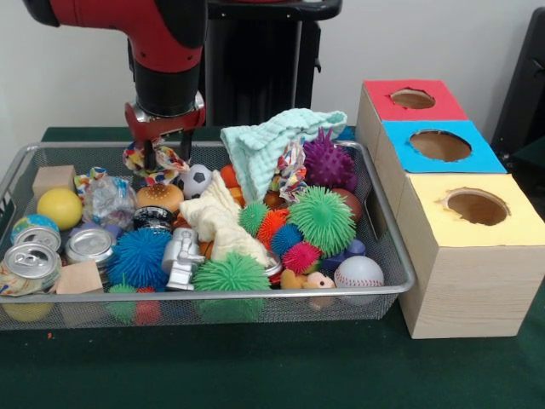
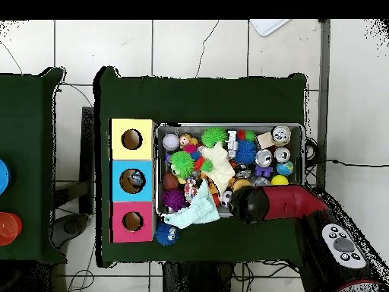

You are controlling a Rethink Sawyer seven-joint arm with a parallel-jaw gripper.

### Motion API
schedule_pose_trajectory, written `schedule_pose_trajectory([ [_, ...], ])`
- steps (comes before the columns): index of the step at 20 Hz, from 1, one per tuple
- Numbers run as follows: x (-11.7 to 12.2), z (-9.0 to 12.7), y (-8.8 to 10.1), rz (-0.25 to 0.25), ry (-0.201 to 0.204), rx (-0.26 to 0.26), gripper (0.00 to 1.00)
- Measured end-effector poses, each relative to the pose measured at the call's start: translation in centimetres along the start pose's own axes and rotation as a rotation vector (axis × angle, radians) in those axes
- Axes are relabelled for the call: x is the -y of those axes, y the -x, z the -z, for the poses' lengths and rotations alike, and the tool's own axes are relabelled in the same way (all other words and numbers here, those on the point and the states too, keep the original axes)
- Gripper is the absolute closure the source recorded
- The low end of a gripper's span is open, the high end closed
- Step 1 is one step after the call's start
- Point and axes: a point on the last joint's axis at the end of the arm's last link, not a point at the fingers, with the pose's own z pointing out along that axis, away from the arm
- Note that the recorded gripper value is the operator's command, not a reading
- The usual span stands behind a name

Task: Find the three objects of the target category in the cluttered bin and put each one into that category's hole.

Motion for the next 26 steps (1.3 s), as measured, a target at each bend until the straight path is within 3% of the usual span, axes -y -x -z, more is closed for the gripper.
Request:
schedule_pose_trajectory([
  [4,0.0,0.8,-0.5,-0.007,0.006,-0.018,0.0],
  [8,-0.1,2.7,-1.1,-0.024,0.031,-0.077,0.0],
  [12,0.3,4.1,-1.4,-0.04,0.045,-0.102,0.0],
  [26,0.4,4.6,-0.9,-0.035,0.061,-0.093,0.0],
])
